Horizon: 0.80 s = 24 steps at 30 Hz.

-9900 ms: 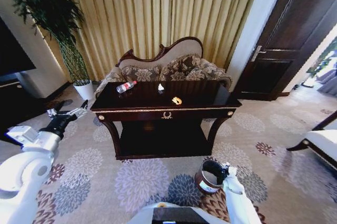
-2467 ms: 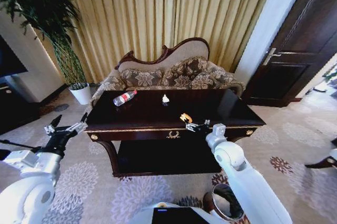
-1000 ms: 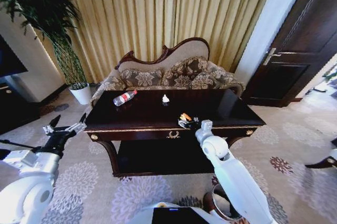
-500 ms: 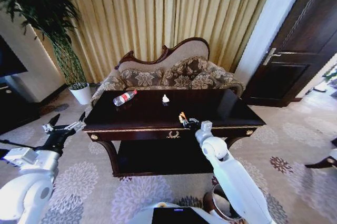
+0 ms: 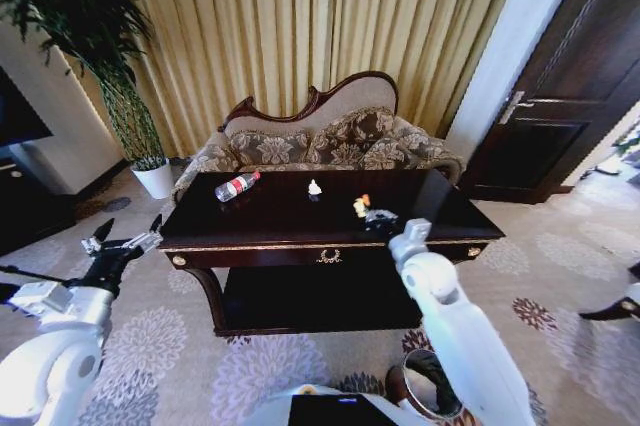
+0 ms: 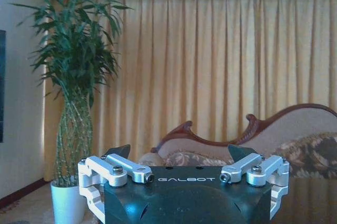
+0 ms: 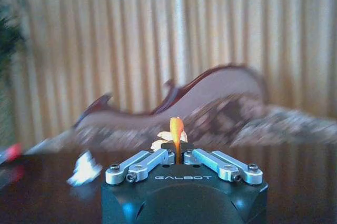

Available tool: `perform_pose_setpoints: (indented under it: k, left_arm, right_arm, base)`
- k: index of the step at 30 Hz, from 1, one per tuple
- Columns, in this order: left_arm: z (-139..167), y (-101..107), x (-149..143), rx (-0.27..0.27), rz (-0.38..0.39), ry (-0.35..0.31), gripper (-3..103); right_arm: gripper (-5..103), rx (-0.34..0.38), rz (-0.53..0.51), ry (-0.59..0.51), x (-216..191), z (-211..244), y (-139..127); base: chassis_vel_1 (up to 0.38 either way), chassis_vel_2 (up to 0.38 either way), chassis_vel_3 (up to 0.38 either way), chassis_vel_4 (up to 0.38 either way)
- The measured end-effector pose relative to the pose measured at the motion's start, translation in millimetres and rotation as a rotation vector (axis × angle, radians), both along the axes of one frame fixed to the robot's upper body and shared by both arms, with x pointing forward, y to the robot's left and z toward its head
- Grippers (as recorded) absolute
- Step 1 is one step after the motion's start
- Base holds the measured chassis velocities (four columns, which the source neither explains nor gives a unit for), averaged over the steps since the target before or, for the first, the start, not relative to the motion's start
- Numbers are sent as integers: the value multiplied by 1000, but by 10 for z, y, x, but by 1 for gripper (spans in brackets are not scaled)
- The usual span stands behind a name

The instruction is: Move to the front of the table and place the trash on the table into the trash bin.

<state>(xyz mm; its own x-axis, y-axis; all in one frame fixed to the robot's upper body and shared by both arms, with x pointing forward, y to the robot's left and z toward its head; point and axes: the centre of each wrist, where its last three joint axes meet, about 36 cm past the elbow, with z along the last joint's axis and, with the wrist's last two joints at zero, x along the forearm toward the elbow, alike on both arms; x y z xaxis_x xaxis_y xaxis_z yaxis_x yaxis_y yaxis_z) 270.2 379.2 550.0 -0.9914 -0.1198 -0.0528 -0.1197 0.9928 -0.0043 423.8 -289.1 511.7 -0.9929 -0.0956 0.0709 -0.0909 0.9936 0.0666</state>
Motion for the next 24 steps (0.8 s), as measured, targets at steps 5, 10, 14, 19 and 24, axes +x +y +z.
perform_pose_setpoints:
  k: [5, 10, 14, 19, 24]
  left_arm:
    - [-5, 57, 7, -10, 23, -5, 100]
    - [-21, 52, 11, -16, 21, -10, 100]
    - [-16, 53, 14, -16, 18, -11, 100]
    - [-6, 64, 20, -14, 15, -16, 100]
    - [-2, 65, 26, -14, 13, -18, 100]
  right_arm:
    - [3, -7, -90, -72, -69, 65, -284]
    - [3, -12, -88, -109, -213, 31, -242]
    - [3, -10, -76, -117, -236, 57, -208]
    - [3, -17, -69, -121, -269, 82, -201]
    - [3, -21, -69, -118, -320, 85, -216]
  base:
    - [0, 0, 0, 0]
    - [0, 0, 0, 0]
    - [0, 0, 0, 0]
    - [0, 0, 0, 0]
    - [0, 0, 0, 0]
